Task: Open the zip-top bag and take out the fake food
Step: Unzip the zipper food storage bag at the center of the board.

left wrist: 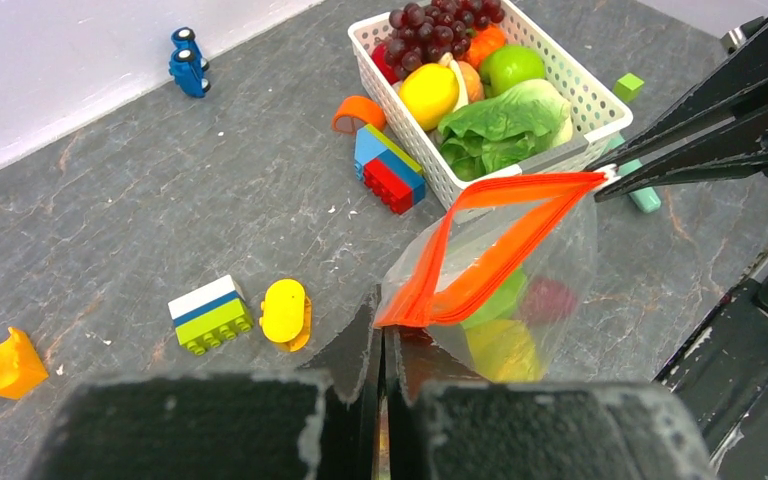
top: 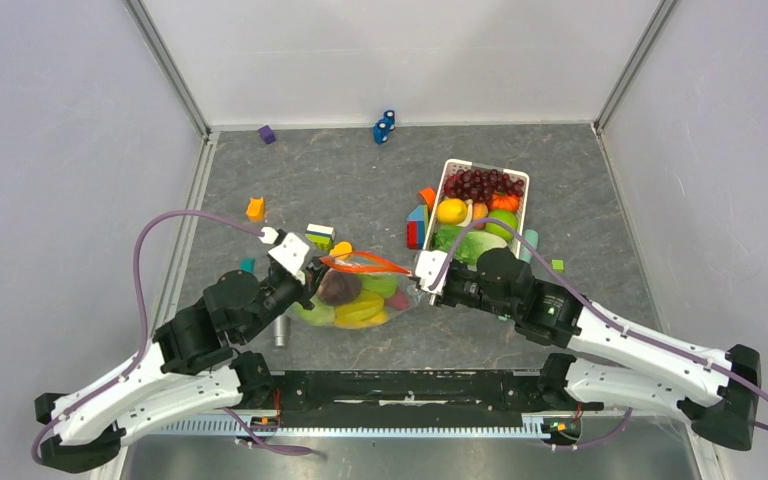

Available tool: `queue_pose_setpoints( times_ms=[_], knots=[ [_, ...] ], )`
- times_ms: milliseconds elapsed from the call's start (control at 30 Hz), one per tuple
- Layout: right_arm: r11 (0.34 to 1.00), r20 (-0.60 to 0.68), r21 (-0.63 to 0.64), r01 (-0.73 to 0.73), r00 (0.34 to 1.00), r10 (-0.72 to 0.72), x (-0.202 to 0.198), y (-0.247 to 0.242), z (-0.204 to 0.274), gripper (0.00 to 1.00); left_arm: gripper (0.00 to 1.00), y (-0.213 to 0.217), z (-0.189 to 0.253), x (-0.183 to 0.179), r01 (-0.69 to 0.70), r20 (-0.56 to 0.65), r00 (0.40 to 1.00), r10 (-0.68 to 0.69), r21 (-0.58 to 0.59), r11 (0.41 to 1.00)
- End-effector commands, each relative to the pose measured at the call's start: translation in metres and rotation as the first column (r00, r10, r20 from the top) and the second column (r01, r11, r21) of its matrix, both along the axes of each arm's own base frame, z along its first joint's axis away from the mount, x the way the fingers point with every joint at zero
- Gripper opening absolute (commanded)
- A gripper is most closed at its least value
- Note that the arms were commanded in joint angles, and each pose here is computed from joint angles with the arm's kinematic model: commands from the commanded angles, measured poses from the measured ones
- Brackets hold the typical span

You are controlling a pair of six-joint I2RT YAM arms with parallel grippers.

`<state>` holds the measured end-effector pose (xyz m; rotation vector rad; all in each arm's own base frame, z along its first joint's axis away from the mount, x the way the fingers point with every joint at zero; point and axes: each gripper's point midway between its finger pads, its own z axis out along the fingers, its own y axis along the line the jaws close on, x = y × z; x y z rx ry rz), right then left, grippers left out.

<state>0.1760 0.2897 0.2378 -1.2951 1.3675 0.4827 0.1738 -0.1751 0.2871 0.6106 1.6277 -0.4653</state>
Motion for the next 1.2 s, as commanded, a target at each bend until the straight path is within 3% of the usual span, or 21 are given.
queue_pose_setpoints(
  times_ms=[0, 1167],
  knots=[
    [0.994, -0.041, -0.04, 0.105, 0.993, -0.107, 0.005, -0.024, -0.017, 0.0, 0.02, 0.006, 0.02, 0.013, -0.064, 0.081, 0.995, 0.066, -0.021, 0.998],
    [0.947, -0.107, -0.215, 0.238, 0.958, -0.265, -0.002, -0.076, -0.062, 0.06, 0.02, 0.007, 0.009, 0.015, -0.064, 0.104, 0.993, 0.062, 0.019, 0.998]
  ],
)
